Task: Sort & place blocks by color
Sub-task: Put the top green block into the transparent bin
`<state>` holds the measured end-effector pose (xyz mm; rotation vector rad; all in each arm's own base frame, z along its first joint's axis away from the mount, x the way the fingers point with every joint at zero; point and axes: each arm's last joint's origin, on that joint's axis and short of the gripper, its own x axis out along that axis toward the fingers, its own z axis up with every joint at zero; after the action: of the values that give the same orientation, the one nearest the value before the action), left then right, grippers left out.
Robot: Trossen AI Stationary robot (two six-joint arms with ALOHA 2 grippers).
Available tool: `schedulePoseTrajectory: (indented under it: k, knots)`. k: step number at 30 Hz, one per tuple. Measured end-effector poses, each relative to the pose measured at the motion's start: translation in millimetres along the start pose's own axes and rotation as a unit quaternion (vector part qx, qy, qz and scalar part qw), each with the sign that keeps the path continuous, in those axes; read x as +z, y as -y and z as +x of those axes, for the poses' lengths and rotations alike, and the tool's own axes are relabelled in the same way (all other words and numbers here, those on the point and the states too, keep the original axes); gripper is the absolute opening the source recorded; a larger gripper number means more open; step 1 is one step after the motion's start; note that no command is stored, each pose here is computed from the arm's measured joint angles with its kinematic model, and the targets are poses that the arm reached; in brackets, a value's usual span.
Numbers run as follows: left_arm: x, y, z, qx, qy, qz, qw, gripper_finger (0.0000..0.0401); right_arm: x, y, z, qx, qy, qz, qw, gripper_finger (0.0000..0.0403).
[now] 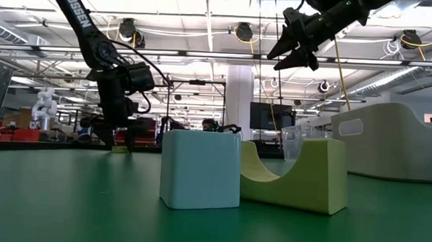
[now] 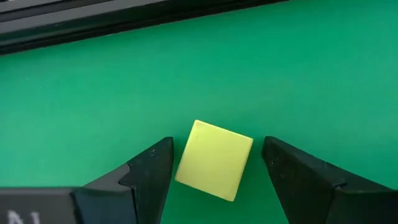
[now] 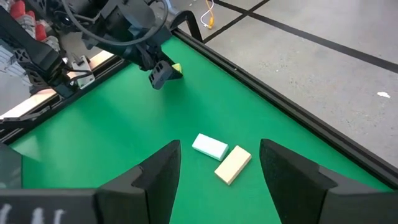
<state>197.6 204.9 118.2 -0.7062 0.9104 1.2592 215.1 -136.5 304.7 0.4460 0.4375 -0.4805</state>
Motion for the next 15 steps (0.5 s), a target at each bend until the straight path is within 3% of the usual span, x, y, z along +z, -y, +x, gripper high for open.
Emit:
schedulePoseTrajectory:
  k: [4, 9, 15]
  knots:
    - [-2, 1, -2, -0.002, -0.003, 0.0, 1.0, 0.022, 0, 0, 0, -0.001, 0.0, 0.0, 1.0, 0.0208]
    - [-5, 6, -4, -0.015, -0.01, 0.003, 1.0, 0.0131, 3, -1, 0, 0.003, 0.014, 0.003, 1.0, 0.0208]
    - [-11, 14, -15, -0.031, -0.009, 0.01, 0.999, 0.0132, 3, -1, 0, 0.004, 0.017, 0.052, 0.998, 0.0208]
